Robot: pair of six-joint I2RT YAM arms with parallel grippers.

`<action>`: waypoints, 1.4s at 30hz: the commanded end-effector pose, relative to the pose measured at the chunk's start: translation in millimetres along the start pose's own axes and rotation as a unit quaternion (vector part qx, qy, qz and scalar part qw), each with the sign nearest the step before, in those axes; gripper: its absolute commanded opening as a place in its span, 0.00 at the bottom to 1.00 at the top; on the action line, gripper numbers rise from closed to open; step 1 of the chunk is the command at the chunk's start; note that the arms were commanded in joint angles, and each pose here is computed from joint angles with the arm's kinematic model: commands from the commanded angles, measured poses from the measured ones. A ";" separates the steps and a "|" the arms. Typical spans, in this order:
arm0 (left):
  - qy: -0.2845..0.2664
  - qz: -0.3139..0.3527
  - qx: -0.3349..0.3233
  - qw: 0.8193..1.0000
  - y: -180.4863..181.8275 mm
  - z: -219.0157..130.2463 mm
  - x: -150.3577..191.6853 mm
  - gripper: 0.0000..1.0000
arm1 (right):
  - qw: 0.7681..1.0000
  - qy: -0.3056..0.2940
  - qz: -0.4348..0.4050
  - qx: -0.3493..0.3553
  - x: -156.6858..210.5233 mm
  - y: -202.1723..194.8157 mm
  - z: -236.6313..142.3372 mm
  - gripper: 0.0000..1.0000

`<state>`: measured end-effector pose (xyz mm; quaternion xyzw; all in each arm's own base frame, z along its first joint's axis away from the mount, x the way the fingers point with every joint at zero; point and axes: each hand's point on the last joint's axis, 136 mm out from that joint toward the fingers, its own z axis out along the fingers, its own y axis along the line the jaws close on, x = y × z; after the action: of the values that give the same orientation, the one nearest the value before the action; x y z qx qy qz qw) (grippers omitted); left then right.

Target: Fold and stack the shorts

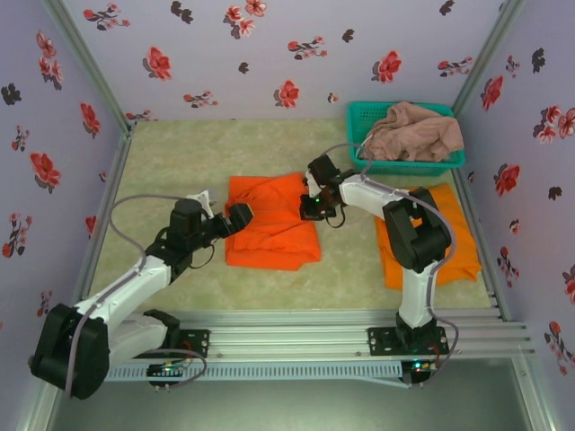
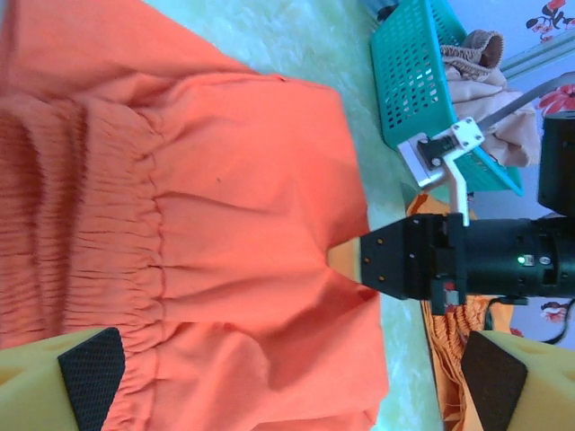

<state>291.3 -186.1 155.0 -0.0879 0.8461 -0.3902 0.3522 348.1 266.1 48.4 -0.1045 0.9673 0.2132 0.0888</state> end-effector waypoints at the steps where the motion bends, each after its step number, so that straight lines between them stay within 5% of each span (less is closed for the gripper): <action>1: 0.003 0.028 -0.013 1.000 5.4 -5.8 1.3 0.99 | 0.995 -0.003 -0.046 0.088 2.6 -14.1 -45.3 0.00; 10: -0.006 0.021 -0.001 1.000 6.2 -6.0 0.2 0.99 | 0.956 0.023 -0.095 0.276 22.1 -64.0 -126.9 0.00; 20: 0.001 0.017 0.021 1.000 -0.2 -3.6 1.9 0.99 | 0.882 0.050 -0.131 0.449 36.3 -112.0 -204.1 0.00; 42: 0.002 0.007 0.028 1.000 -3.5 -3.9 0.7 0.99 | 0.819 0.058 -0.116 0.559 39.7 -149.1 -290.4 0.00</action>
<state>285.7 -186.0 155.6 -0.0703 0.8419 -0.4033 0.3517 313.0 19.1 210.2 -0.1677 0.9177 -0.3494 0.0873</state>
